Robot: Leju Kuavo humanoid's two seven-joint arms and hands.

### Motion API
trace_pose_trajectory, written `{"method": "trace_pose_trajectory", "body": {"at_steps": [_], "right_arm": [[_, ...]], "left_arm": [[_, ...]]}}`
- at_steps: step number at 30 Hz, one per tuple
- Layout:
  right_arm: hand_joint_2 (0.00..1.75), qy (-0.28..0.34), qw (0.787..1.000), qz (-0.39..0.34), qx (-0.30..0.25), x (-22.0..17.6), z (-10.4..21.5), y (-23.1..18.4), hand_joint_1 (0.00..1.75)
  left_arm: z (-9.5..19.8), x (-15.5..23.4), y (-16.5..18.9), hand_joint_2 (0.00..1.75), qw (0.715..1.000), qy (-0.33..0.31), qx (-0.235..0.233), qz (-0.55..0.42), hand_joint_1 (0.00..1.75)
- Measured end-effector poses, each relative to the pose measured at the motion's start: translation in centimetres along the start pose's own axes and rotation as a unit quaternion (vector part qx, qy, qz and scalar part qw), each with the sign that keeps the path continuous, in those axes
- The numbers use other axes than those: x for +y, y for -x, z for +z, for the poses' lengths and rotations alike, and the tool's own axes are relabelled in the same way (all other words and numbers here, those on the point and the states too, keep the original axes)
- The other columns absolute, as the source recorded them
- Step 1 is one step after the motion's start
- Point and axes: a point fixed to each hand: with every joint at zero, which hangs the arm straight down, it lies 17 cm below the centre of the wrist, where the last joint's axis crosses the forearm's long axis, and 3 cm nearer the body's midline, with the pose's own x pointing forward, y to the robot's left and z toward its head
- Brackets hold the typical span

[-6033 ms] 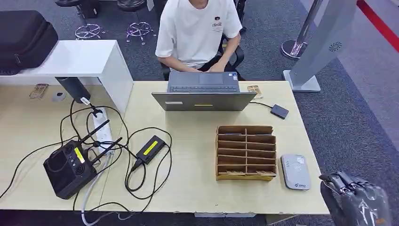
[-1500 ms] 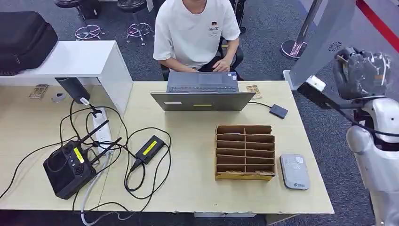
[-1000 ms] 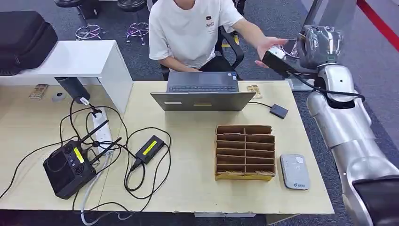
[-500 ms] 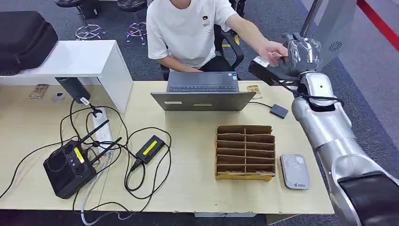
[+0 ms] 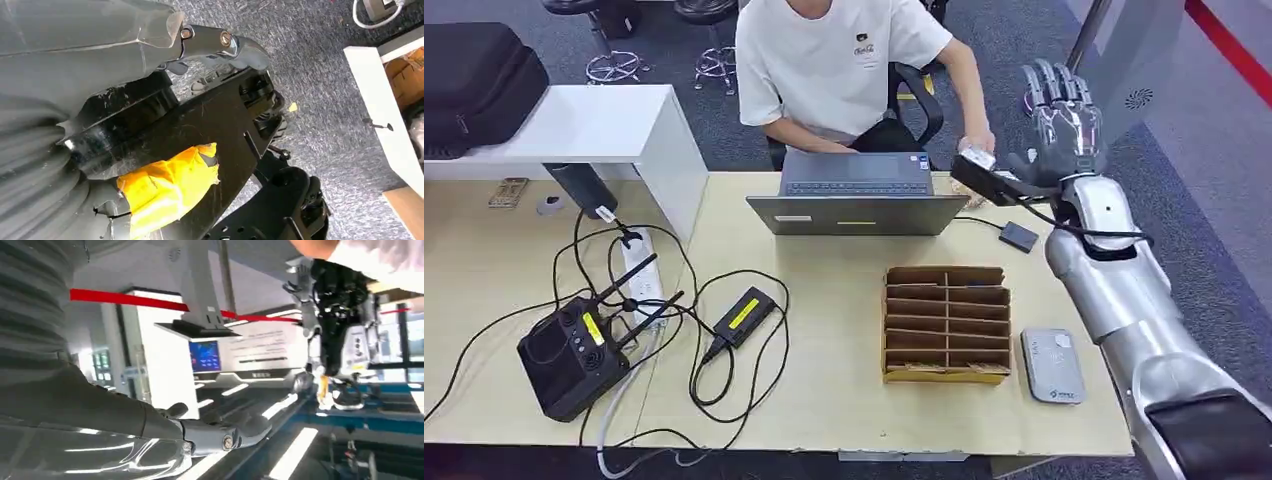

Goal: Pass the card to the sensor for recognition and then transmit it.

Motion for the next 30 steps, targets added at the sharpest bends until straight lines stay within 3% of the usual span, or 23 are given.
{"method": "trace_pose_trajectory", "body": {"at_steps": [6,11,12,17,18,24,30], "right_arm": [[1.75,0.036,0.999,-0.028,-0.028,-0.3,7.0,-2.6,0.0],[1.75,0.072,0.994,-0.066,-0.051,-1.8,15.0,-6.2,0.0],[0.0,0.08,0.993,-0.073,-0.053,-2.5,16.6,-6.9,0.0],[0.0,0.105,0.988,-0.094,-0.057,-5.1,21.9,-9.2,0.0],[1.75,0.108,0.988,-0.095,-0.059,-5.6,22.8,-9.5,0.0],[1.75,0.118,0.985,-0.102,-0.069,-7.9,26.9,-11.9,0.0],[1.75,0.125,0.985,-0.102,-0.07,-8.8,27.7,-12.7,0.0]], "left_arm": [[0.0,0.3,0.0,1.75,1.0,-0.009,0.002,0.021,0.0],[0.0,0.4,0.1,1.75,0.999,-0.015,0.005,0.04,0.0],[0.0,0.4,0.2,1.75,0.999,-0.015,0.006,0.043,0.0],[-0.1,0.7,0.2,1.75,0.998,-0.025,0.007,0.054,0.0],[-0.1,0.7,0.1,1.75,0.998,-0.026,0.008,0.058,0.0],[0.0,0.8,0.3,1.75,0.997,-0.021,0.012,0.069,0.0],[0.0,0.9,0.4,1.75,0.997,-0.017,0.012,0.074,0.0]]}}
